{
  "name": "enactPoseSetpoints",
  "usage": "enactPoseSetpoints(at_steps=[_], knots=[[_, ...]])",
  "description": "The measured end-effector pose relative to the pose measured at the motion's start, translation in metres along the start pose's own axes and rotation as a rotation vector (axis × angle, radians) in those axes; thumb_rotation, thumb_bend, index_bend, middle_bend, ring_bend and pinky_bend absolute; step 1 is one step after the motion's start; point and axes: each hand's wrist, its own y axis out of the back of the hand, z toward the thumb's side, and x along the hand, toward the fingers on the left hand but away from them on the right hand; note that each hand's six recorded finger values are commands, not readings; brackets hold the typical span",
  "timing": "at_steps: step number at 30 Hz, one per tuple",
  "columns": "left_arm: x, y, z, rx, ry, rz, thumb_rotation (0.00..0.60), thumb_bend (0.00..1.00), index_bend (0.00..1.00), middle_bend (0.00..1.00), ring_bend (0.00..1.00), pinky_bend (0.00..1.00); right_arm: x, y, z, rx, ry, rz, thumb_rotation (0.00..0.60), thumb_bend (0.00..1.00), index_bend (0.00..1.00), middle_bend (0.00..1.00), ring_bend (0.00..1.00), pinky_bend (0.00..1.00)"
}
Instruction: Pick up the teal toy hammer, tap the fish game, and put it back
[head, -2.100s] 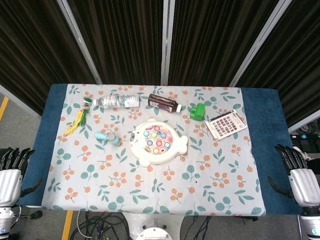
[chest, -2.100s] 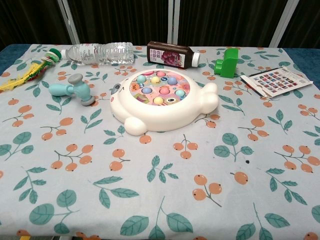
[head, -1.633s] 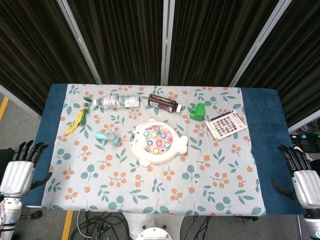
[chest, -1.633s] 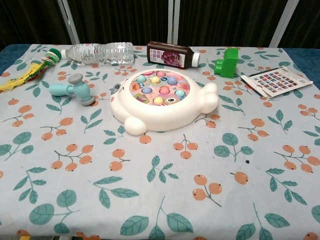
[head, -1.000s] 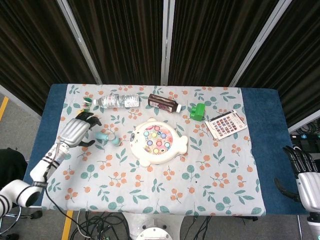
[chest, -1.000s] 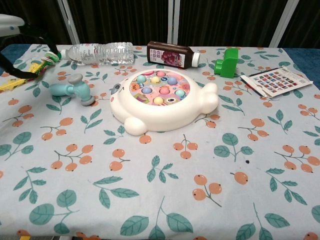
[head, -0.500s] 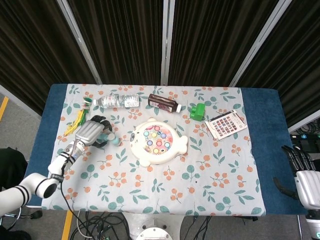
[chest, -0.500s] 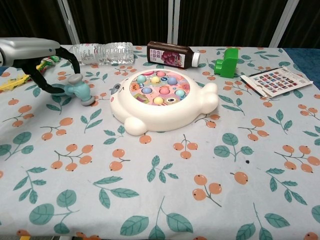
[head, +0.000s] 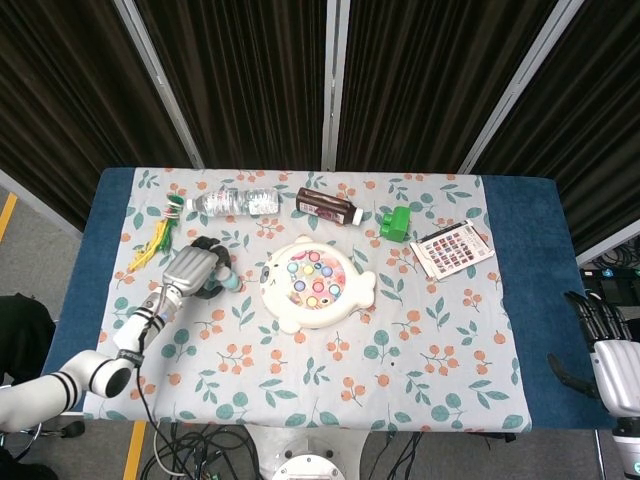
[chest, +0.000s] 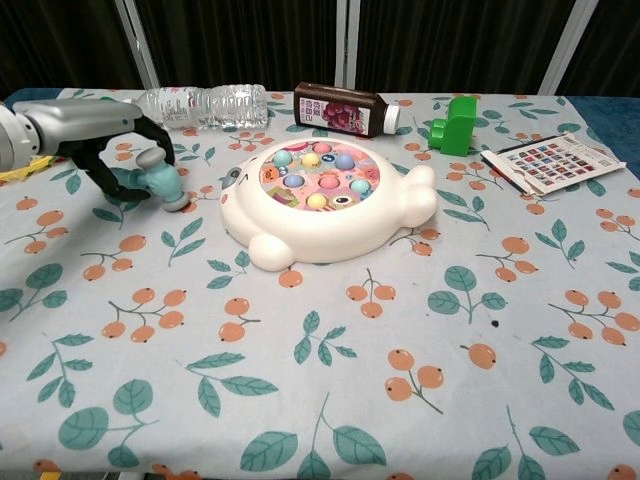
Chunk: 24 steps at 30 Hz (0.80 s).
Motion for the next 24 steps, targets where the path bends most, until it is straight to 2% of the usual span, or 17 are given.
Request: enactPoseSetpoints(at_steps=[24], knots=[[0.0037,0.0013,0.0,-0.009,0.008,0.004,0.6,0.37,0.47,0.27,0.14,0.13,-0.0004,-0.0023,-0.0028,-0.003,-0.008,0.009,0.6,0.22,0.0,0.11,0.0,0.0]])
